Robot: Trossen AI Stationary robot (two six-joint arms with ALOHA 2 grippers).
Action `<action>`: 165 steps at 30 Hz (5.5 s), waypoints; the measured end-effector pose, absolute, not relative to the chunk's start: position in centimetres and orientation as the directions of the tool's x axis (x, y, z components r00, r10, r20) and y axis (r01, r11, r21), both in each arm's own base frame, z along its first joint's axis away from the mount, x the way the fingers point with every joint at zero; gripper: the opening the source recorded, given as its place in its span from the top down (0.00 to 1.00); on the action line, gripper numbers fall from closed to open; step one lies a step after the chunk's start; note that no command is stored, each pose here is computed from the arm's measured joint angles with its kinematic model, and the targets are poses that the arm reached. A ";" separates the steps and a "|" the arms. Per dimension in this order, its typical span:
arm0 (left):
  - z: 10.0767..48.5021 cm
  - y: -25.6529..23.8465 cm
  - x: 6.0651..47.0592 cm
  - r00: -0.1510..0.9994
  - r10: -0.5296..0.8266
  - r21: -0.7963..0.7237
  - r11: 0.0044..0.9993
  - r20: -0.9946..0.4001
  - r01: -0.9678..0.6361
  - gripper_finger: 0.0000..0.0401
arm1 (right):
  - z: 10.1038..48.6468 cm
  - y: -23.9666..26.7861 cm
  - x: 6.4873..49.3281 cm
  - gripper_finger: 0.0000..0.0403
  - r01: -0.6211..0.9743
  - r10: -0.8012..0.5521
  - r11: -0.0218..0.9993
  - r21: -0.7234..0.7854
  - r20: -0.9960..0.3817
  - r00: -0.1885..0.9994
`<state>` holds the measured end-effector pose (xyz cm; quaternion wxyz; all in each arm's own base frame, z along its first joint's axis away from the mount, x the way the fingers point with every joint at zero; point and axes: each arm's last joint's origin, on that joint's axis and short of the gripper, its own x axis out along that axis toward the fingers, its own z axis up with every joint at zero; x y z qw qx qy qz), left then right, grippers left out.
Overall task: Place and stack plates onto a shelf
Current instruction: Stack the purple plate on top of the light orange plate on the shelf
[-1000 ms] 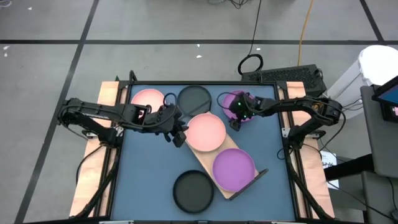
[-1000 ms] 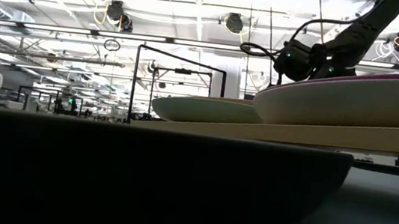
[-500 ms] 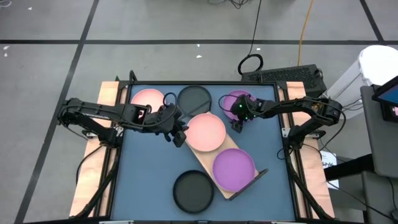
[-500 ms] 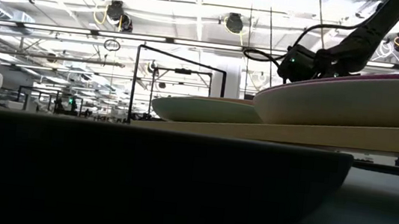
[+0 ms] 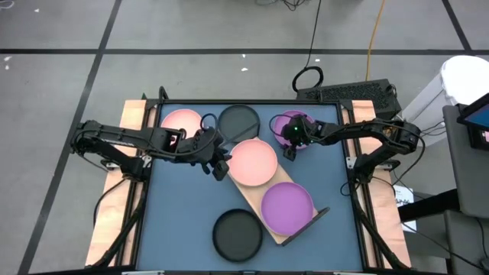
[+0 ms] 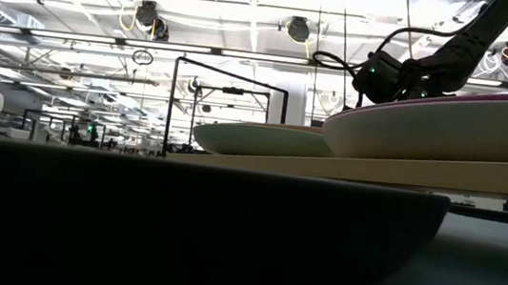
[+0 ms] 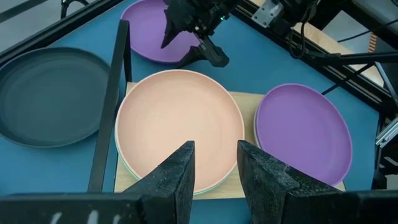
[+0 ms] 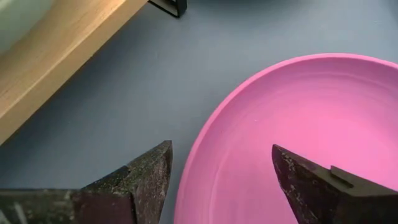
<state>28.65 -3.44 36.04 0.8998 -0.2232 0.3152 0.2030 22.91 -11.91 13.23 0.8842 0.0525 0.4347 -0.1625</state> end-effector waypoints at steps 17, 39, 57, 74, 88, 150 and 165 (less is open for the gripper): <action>36.0 -3.4 28.6 0.719 0.225 -0.259 0.828 -0.658 -0.496 0.69 | 13.2 -12.0 22.9 0.37 0.367 -0.264 0.929 -0.052 -0.787 0.558; 36.0 -3.5 28.7 0.719 0.225 -0.255 0.831 -0.657 -0.493 0.69 | 13.4 -11.5 23.1 0.37 0.311 -0.119 0.944 0.108 -0.769 0.628; 36.1 -3.4 28.7 0.720 0.225 -0.276 0.816 -0.656 -0.507 0.69 | 12.2 -11.2 22.3 0.72 0.278 -0.146 0.961 -0.005 -0.859 0.490; 36.0 -3.4 28.7 0.719 0.226 -0.254 0.831 -0.657 -0.494 0.69 | 15.9 -9.7 21.2 0.99 0.326 -0.221 0.944 -0.041 -0.815 0.536; 36.0 -3.4 28.7 0.717 0.229 -0.198 0.866 -0.658 -0.459 0.69 | 21.2 -6.6 17.9 1.00 0.464 -0.262 0.882 0.086 -0.728 0.634; 34.6 -13.5 23.1 0.627 0.135 -0.323 0.763 -0.767 -0.560 0.69 | 32.2 8.6 31.0 1.00 0.090 -0.033 0.995 0.044 -0.704 0.709; 34.6 -13.5 23.2 0.633 0.141 -0.342 0.742 -0.761 -0.576 0.69 | 26.9 8.1 34.7 1.00 -0.047 -0.089 0.988 -0.145 -0.799 0.595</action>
